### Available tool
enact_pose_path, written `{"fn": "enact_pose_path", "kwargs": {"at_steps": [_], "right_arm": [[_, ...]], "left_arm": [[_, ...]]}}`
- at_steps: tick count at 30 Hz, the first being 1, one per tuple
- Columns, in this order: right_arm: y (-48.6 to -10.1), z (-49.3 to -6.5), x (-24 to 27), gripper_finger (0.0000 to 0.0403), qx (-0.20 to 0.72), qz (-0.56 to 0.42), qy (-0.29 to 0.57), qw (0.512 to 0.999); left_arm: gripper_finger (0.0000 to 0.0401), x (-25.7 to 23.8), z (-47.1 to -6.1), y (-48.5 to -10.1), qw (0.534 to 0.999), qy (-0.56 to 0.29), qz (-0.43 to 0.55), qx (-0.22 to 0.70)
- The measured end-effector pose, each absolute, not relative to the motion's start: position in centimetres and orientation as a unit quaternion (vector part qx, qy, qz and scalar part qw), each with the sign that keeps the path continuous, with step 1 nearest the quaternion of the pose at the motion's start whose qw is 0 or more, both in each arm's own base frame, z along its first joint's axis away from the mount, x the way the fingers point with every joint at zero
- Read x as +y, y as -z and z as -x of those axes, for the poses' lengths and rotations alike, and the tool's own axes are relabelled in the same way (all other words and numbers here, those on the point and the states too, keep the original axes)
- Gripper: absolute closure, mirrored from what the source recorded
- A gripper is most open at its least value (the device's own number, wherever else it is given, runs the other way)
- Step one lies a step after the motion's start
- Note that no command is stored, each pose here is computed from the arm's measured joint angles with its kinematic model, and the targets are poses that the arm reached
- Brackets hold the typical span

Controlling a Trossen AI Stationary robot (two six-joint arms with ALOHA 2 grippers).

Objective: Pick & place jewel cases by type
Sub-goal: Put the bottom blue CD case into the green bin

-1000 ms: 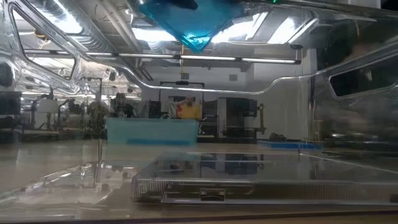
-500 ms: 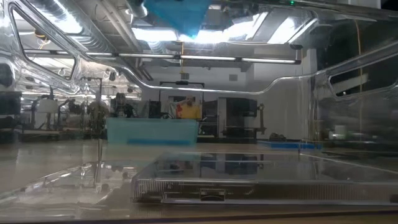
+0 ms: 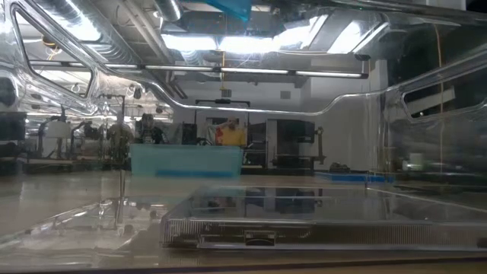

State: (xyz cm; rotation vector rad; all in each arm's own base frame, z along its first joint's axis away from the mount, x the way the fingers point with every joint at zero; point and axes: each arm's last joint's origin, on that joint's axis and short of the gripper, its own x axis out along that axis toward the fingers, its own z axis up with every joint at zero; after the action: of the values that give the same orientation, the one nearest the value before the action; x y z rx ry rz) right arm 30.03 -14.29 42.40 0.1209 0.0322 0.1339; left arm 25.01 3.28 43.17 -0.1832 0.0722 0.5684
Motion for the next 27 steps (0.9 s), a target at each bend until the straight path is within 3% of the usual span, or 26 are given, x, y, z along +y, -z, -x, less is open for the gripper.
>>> {"fn": "enact_pose_path", "kwargs": {"at_steps": [16, 20, 27], "right_arm": [[-41.6, -30.2, -14.4, 0.0199, 0.017, -0.059, -0.078, 0.995], [-41.5, -30.2, -14.4, 0.0236, 0.018, -0.06, -0.078, 0.995], [-41.5, -30.2, -14.3, 0.0354, 0.021, -0.061, -0.104, 0.993]], "left_arm": [[0.0394, 3.9, -27.2, -42.8, 0.968, -0.231, 0.094, 0.014], [0.0393, 4.1, -27.0, -42.9, 0.968, -0.233, 0.096, 0.009], [0.0377, 4.1, -26.9, -42.9, 0.969, -0.23, 0.092, 0.015]]}}
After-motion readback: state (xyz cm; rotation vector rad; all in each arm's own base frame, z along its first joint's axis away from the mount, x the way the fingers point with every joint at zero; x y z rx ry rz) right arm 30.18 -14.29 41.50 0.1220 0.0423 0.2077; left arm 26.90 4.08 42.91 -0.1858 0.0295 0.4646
